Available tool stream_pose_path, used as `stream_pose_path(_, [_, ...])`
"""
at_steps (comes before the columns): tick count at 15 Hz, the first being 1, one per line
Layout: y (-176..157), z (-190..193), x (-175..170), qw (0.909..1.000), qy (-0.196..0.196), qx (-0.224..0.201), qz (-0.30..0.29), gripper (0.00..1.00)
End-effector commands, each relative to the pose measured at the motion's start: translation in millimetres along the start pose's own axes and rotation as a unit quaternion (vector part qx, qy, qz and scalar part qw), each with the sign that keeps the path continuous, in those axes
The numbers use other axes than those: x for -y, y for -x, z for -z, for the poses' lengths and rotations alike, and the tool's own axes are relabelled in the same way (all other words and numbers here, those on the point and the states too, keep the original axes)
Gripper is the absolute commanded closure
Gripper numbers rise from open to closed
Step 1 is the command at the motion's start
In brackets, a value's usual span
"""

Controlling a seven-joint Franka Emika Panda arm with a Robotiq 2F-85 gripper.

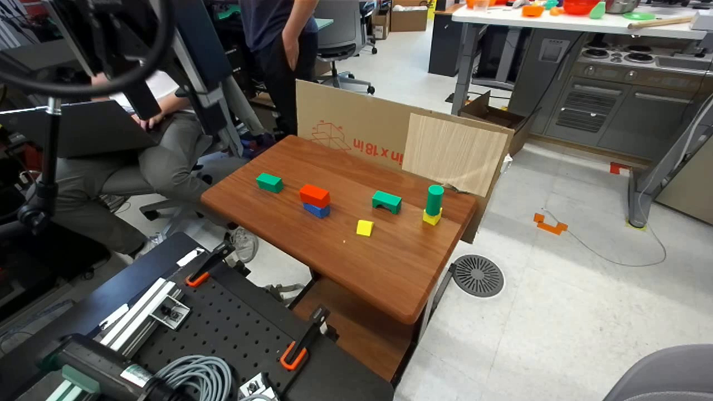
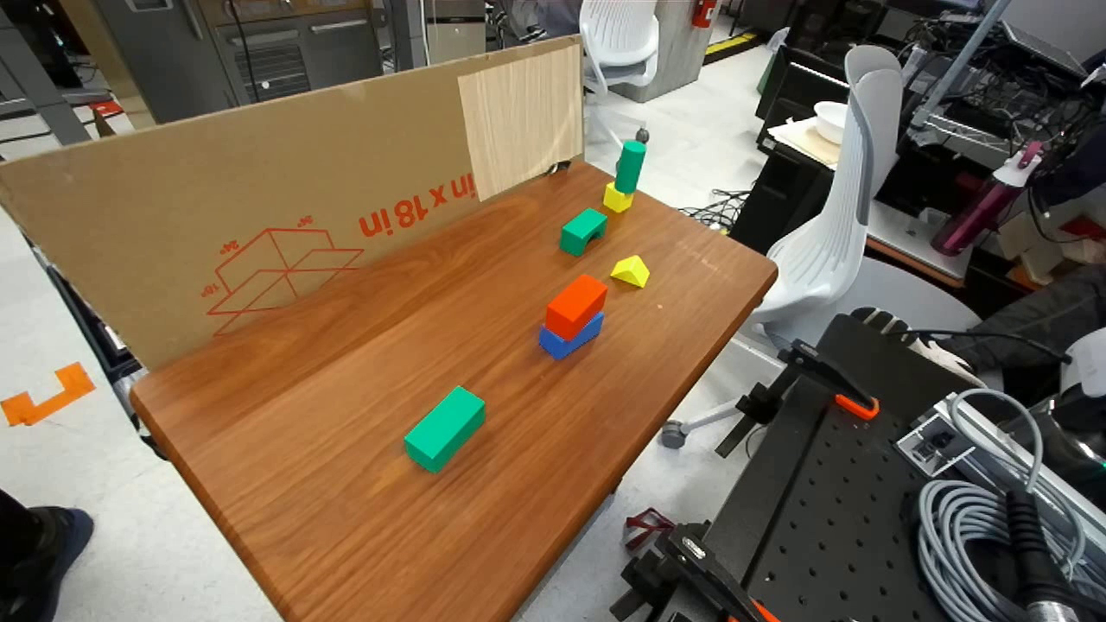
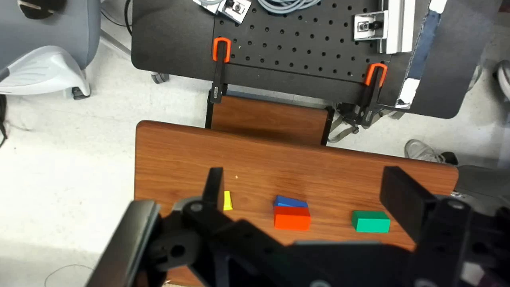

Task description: Put the orange block on top of the green block on the right

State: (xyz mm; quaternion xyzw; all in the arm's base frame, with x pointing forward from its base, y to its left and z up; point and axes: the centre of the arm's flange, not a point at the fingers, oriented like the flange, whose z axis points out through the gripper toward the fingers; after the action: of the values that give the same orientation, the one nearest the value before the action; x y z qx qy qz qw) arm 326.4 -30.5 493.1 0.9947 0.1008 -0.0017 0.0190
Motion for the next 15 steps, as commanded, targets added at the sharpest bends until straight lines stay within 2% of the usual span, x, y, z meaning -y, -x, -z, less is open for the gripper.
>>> stream_pose_path(1, [-26,-45,0,0.9998,-0.005,0.006,-0.018,0.0])
stream_pose_path(4, [-44,-77,-2,0.9989,-0.006,0.002,-0.047,0.0])
stream_pose_path(8, [-61,-104,-3,0.997,-0.009,-0.012,-0.076,0.0])
stream_pose_path(15, [-88,-152,2,0.9933,-0.003,-0.01,-0.115,0.0])
